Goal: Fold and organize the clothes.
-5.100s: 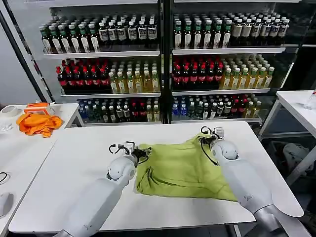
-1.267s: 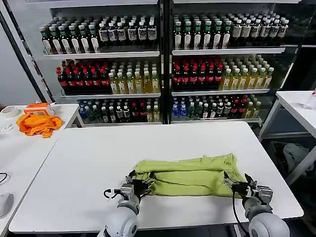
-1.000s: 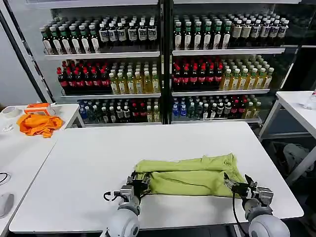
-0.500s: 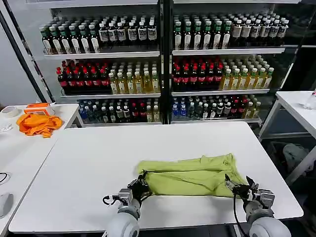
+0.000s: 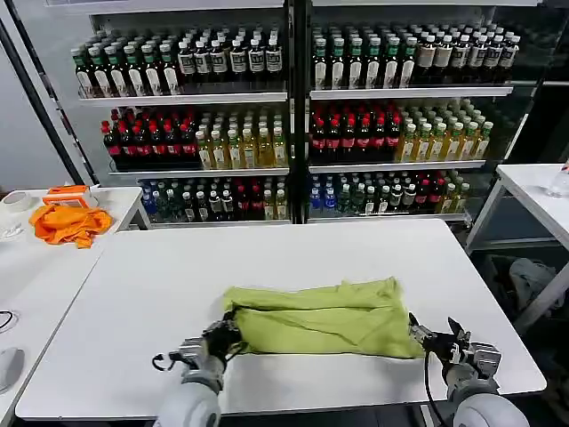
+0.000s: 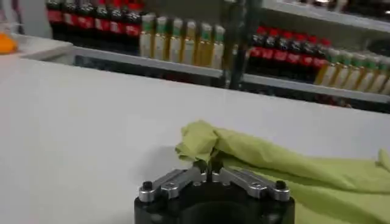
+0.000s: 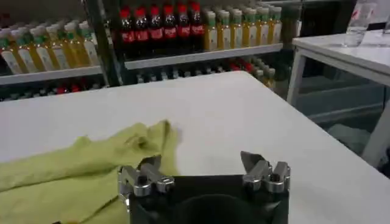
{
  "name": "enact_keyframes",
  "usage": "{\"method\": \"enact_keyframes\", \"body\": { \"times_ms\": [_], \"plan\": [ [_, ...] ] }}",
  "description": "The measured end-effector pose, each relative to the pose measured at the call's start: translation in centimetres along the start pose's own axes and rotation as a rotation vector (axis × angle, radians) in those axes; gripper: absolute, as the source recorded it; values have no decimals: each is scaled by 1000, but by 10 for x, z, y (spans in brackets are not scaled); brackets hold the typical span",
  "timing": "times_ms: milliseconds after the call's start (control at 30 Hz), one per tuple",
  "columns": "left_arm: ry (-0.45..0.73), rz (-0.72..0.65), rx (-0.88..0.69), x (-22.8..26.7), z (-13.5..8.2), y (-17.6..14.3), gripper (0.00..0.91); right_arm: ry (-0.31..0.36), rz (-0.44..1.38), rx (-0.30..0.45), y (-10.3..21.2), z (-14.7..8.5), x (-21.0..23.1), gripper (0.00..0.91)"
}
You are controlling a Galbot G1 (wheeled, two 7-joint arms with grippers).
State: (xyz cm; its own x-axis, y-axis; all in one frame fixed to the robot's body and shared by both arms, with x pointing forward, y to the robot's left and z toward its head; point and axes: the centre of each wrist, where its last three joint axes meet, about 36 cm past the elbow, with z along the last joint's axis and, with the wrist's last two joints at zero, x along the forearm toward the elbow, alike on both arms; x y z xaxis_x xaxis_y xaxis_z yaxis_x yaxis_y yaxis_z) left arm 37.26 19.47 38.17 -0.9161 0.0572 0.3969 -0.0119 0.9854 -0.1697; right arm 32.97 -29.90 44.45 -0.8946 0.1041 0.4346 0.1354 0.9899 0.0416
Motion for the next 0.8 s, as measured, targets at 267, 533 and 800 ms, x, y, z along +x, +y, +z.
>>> {"method": "enact_keyframes", "body": {
  "times_ms": [267, 533, 800],
  "plan": [
    [-66, -82, -7, 13, -36, 59, 20, -6, -1, 4, -1, -2, 5, 907],
    [-97, 36, 97, 36, -76, 53, 20, -9, 7, 12, -4, -2, 13, 907],
    [-18, 248, 271, 34, -71, -7, 20, -12, 18, 23, -10, -2, 22, 907]
  ]
}}
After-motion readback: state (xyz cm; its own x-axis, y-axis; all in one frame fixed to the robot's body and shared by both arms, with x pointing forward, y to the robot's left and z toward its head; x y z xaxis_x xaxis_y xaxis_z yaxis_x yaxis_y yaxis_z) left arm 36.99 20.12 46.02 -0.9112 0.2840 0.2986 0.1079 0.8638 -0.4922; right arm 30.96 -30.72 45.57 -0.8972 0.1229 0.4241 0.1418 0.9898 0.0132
